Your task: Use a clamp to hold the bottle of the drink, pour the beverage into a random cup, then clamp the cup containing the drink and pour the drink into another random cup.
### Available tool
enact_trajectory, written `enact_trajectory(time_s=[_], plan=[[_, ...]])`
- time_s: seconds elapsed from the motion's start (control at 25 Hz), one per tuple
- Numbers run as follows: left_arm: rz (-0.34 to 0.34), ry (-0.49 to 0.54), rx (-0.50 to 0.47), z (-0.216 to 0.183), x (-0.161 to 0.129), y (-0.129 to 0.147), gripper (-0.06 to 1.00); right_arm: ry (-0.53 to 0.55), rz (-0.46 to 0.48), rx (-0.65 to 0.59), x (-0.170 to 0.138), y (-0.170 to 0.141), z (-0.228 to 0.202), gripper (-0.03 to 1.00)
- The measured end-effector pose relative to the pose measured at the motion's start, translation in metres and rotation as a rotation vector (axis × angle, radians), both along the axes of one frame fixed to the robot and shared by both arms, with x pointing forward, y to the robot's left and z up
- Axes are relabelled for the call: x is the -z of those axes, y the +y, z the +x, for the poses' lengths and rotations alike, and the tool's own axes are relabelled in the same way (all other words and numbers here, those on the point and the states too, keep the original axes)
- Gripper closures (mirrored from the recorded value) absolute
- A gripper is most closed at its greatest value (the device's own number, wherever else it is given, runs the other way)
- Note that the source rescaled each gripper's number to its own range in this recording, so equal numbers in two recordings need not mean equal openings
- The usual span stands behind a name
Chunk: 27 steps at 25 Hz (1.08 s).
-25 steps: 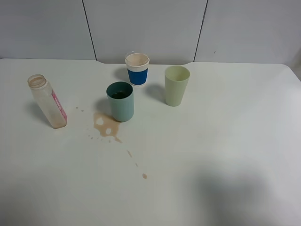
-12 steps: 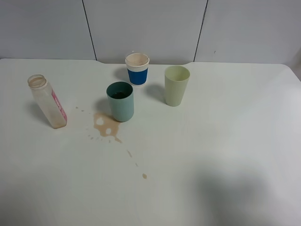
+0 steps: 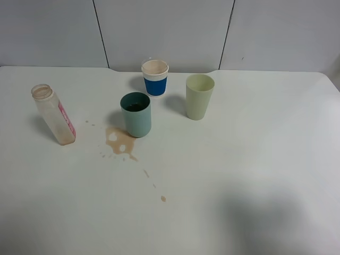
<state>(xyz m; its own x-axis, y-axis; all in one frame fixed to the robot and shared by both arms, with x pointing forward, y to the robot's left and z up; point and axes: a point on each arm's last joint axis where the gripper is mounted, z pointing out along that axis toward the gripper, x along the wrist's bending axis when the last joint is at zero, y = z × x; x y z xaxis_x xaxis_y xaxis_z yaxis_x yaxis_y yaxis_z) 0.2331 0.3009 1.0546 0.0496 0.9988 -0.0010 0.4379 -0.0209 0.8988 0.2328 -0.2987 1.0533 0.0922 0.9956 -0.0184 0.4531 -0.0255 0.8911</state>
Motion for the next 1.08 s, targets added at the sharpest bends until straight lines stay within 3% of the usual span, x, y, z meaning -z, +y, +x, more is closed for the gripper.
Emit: enact_trajectory(time_s=[1.08], plan=[[0.0,0.0,0.0,0.0,0.0,0.0,0.02,0.0,0.001,0.0,0.0,0.0,0.0,0.06]])
